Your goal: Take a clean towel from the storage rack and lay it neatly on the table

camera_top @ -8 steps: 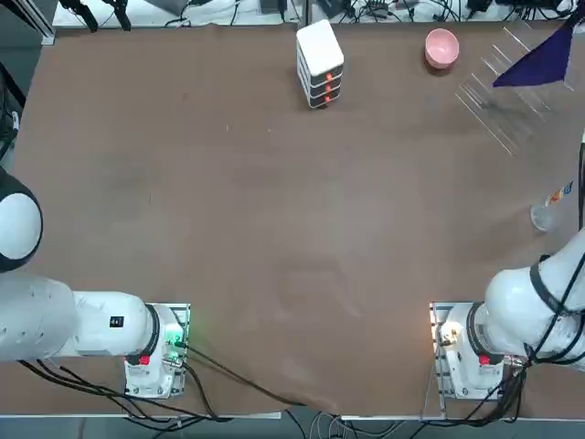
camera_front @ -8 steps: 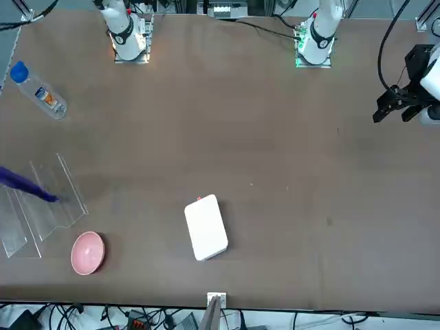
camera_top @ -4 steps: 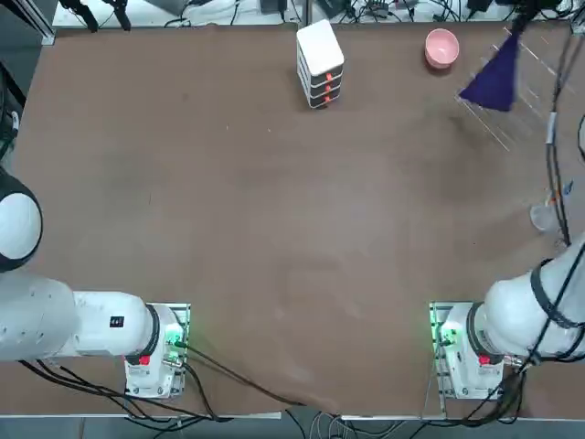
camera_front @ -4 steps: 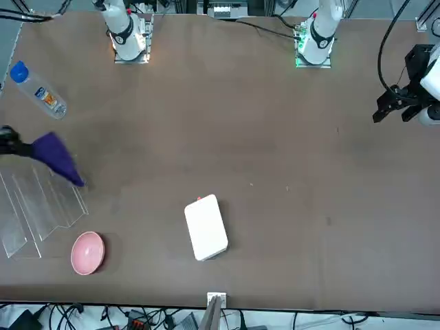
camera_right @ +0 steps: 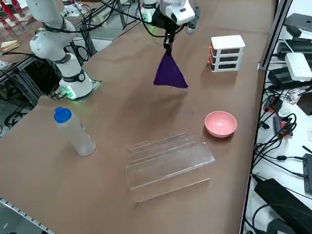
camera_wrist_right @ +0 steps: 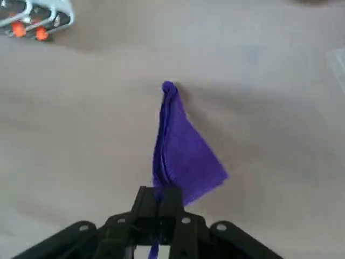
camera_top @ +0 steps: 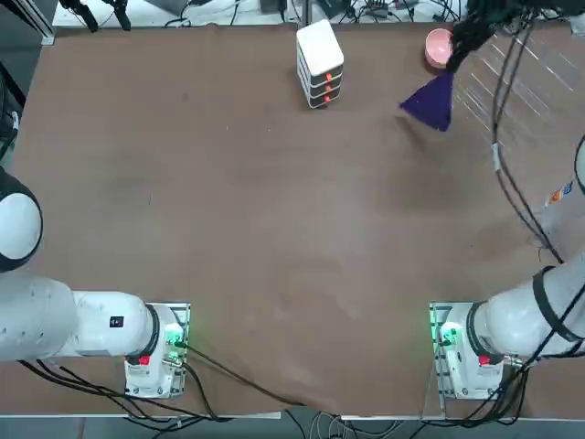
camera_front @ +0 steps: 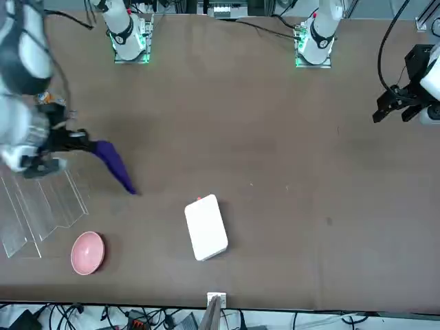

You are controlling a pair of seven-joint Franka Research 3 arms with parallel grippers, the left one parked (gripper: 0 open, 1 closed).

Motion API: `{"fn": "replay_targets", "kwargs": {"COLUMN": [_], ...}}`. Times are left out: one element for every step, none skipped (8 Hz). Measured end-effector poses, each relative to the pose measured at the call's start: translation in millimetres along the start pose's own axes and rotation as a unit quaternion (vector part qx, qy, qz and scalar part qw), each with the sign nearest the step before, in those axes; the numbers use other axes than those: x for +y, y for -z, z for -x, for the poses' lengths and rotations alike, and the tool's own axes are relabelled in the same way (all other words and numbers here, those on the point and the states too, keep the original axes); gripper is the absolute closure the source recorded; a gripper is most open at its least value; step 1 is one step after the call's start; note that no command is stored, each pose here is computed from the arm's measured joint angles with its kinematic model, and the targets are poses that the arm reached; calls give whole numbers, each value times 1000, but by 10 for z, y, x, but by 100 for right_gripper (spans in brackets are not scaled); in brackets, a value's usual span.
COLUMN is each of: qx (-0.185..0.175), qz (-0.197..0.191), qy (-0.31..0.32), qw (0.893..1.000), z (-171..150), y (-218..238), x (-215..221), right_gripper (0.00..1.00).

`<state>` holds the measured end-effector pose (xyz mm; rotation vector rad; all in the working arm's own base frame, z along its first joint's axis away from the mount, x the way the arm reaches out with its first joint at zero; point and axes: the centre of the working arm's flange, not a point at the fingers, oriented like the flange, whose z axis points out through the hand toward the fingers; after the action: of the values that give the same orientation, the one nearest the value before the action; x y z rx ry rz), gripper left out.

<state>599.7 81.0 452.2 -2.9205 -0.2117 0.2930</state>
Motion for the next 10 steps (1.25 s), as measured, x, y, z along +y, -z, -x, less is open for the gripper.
{"fn": "replay_targets", "kwargs": {"qx": [-11, -18, -22, -26, -29, -31, -33, -33, -30, -28], "qz": [0, 3, 7, 10, 10, 9, 6, 4, 8, 23], "qy": [1, 3, 5, 7, 2, -15, -29, -43, -57, -67], "qw": [1000, 1000, 1000, 1000, 1000, 999, 999, 999, 998, 997], "z": [29, 54, 82, 110, 108, 65, -11, -102, -181, -225], "y": [-179, -277, -352, -432, -520, -639, -805, -995, -1148, -1270], "x": [-288, -592, -885, -1067, -1031, -784, -417, -13, 379, 750], "right_gripper": [98, 98, 98, 98, 98, 98, 98, 98, 98, 98]}}
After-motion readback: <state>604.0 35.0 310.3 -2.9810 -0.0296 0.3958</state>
